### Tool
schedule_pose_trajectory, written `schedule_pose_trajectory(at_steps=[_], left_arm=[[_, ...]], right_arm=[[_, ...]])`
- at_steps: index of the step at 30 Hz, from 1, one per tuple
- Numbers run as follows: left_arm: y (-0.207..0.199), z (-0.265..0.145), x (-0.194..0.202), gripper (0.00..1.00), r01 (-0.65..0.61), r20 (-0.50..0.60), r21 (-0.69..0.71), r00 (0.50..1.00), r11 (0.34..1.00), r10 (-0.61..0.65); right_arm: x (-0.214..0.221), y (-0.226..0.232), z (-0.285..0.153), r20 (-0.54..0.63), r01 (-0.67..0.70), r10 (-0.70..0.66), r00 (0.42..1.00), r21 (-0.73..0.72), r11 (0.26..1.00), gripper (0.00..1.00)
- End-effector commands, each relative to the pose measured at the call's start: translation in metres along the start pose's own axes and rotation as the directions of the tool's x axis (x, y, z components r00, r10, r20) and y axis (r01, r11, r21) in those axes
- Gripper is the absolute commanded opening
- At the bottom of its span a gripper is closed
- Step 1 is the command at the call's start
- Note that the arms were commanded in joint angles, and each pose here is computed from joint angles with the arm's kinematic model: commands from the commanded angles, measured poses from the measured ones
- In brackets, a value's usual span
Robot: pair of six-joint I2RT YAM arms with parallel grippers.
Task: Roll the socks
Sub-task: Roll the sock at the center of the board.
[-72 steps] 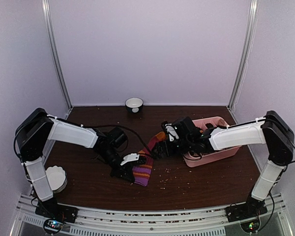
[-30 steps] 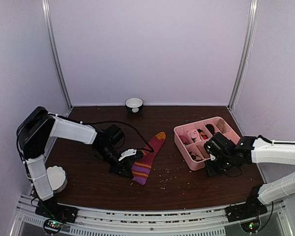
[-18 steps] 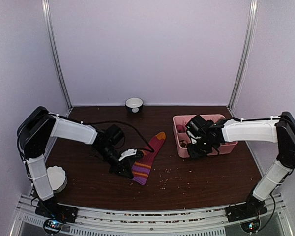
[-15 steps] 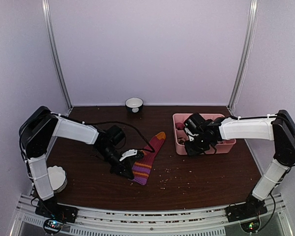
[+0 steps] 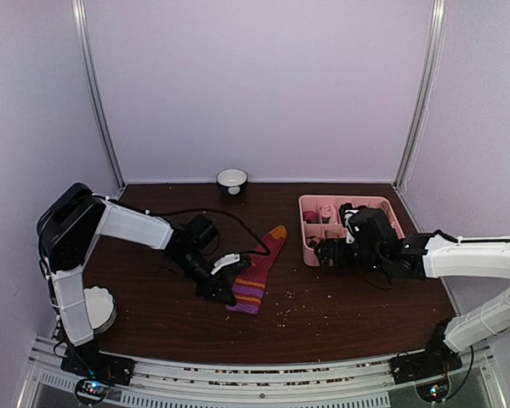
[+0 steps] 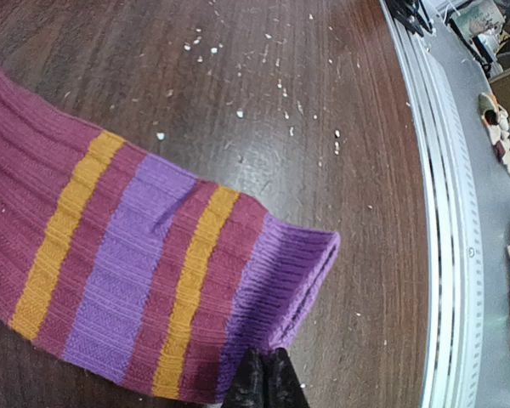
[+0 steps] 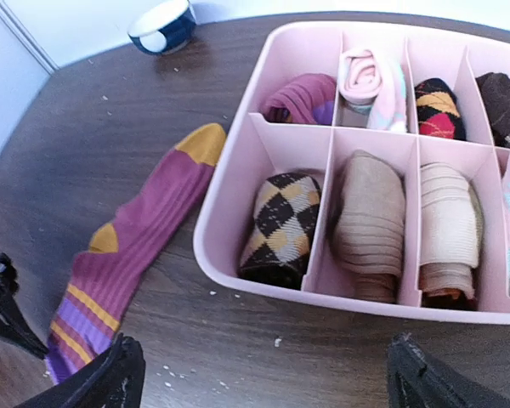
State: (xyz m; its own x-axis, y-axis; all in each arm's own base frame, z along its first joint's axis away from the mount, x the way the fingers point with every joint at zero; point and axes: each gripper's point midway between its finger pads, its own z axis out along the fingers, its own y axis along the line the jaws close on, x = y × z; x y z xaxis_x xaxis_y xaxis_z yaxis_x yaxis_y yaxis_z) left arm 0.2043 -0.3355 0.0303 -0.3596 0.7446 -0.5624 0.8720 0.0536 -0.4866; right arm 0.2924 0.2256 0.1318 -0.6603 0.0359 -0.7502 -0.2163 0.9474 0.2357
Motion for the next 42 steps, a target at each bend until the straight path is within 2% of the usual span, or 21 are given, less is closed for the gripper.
schedule_pose_trajectory(at_steps=[1,3,5,9,13,18,22,28,36,39,42], left_arm=[[0.007,-0.001,0.001,0.00,0.064,0.032,0.028,0.997,0.998,-0.065],[0.008,0.000,0.004,0.00,0.076,0.025,0.032,0.997,0.997,-0.077],[0.009,0.002,0.007,0.00,0.084,0.016,0.035,0.996,0.996,-0.085],[0.013,0.004,0.011,0.00,0.091,0.002,0.020,0.996,0.996,-0.091],[0.016,0.004,0.010,0.00,0.087,0.000,0.009,0.996,0.996,-0.087],[0.017,0.003,0.006,0.00,0.072,0.005,0.005,0.997,0.997,-0.072],[0.015,0.002,0.002,0.00,0.057,0.009,0.009,0.998,0.998,-0.057],[0.013,-0.002,-0.006,0.01,0.037,0.015,0.018,0.999,0.999,-0.037],[0.008,-0.004,-0.007,0.03,0.022,0.023,0.033,0.999,0.999,-0.023],[0.008,-0.004,-0.006,0.04,0.015,0.019,0.031,1.000,0.999,-0.016],[0.007,-0.004,-0.006,0.04,0.005,0.020,0.029,1.000,1.000,-0.005]], right_arm=[[0.003,0.059,-0.010,0.095,0.011,0.017,0.995,-0.289,0.957,1.00],[0.039,0.090,-0.013,0.106,0.227,-0.204,0.973,-0.302,0.926,1.00],[0.070,0.118,-0.015,0.098,0.326,-0.313,0.945,-0.396,0.858,0.95],[0.088,0.160,-0.014,0.134,0.345,-0.328,0.935,-0.555,0.757,0.79],[0.095,0.190,0.000,0.129,0.327,-0.321,0.938,-0.630,0.704,0.68],[0.107,0.214,0.020,0.081,0.285,-0.317,0.945,-0.681,0.674,0.63],[0.110,0.221,0.027,0.049,0.238,-0.287,0.957,-0.698,0.676,0.60],[0.119,0.211,0.040,-0.011,0.168,-0.234,0.972,-0.666,0.727,0.46],[0.127,0.201,0.051,-0.072,0.062,-0.143,0.987,-0.648,0.759,0.28],[0.131,0.197,0.053,-0.097,0.027,-0.117,0.988,-0.646,0.763,0.17],[0.136,0.192,0.057,-0.125,0.003,-0.107,0.986,-0.635,0.772,0.14]])
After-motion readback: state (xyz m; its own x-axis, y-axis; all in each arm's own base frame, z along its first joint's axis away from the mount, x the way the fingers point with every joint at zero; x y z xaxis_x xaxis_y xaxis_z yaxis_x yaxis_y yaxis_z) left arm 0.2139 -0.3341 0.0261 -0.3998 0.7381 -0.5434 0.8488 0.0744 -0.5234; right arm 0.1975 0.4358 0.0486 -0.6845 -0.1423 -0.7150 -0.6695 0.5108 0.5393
